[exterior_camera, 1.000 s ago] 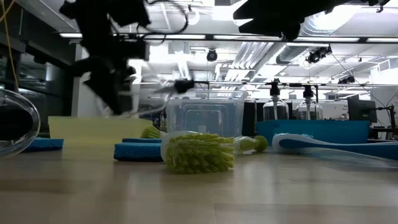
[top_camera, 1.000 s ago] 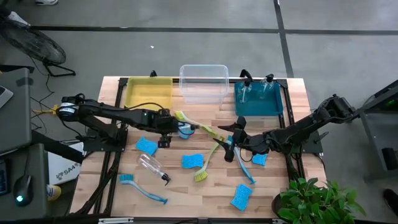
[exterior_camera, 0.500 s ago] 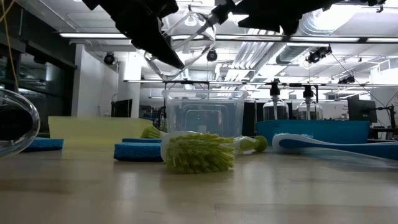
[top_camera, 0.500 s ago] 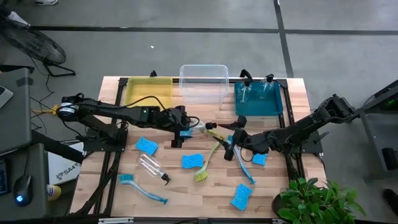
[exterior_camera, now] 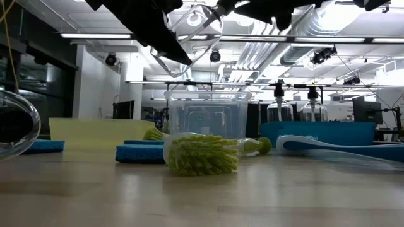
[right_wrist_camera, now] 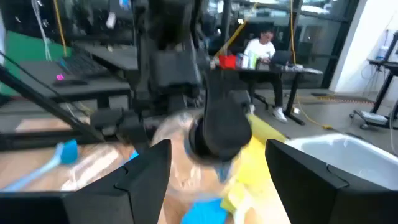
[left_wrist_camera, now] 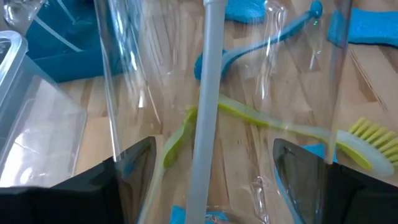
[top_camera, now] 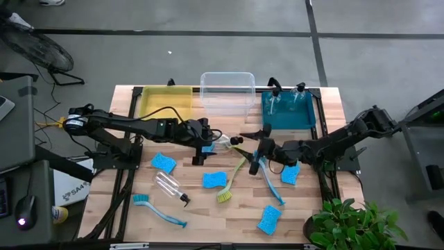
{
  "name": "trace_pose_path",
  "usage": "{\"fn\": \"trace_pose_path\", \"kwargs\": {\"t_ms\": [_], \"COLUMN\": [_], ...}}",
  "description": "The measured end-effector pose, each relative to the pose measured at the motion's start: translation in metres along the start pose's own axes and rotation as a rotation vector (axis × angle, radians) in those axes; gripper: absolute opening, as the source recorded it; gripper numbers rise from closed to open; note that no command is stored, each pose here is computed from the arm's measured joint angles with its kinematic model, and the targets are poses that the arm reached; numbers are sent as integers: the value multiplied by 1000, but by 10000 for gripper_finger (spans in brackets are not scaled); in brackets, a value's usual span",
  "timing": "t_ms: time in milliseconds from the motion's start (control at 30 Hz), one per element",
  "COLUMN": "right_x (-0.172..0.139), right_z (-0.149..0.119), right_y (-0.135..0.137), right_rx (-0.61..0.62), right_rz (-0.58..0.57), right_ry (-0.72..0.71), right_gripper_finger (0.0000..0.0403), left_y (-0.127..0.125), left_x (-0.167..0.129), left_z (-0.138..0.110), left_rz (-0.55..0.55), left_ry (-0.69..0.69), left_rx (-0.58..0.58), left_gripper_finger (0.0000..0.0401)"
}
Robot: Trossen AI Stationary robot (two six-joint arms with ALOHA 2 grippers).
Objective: Pick & Place Kitchen Sink Supplies
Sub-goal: Put the transparent spray bottle into the blue bin
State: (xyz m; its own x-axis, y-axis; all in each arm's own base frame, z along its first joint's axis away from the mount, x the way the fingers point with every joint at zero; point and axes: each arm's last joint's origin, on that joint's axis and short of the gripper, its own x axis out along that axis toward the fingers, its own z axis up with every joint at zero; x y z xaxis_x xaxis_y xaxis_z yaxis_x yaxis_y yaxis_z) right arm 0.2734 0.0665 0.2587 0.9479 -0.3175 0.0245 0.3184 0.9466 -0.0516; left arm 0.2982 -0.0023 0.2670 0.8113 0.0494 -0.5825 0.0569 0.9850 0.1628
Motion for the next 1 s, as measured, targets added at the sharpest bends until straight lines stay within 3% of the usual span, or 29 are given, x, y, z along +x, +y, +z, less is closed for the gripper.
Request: {"fn": "trace_pose_path", "kwargs": {"t_ms": [300, 1000], "right_x": [7, 9], "right_z": [2, 5], "right_y": [-8, -10], "right_rx": [21, 25], "right_rz": [75, 143], "right_ry": [-29, -67], "right_gripper_finger": [244, 145], "left_y": [0, 0], "left_x": [0, 0], "left_z": [0, 5], "left_rz": [0, -21], "left_ry": [-2, -54], "left_rx": [2, 13], "left_gripper_finger": [310, 310]}}
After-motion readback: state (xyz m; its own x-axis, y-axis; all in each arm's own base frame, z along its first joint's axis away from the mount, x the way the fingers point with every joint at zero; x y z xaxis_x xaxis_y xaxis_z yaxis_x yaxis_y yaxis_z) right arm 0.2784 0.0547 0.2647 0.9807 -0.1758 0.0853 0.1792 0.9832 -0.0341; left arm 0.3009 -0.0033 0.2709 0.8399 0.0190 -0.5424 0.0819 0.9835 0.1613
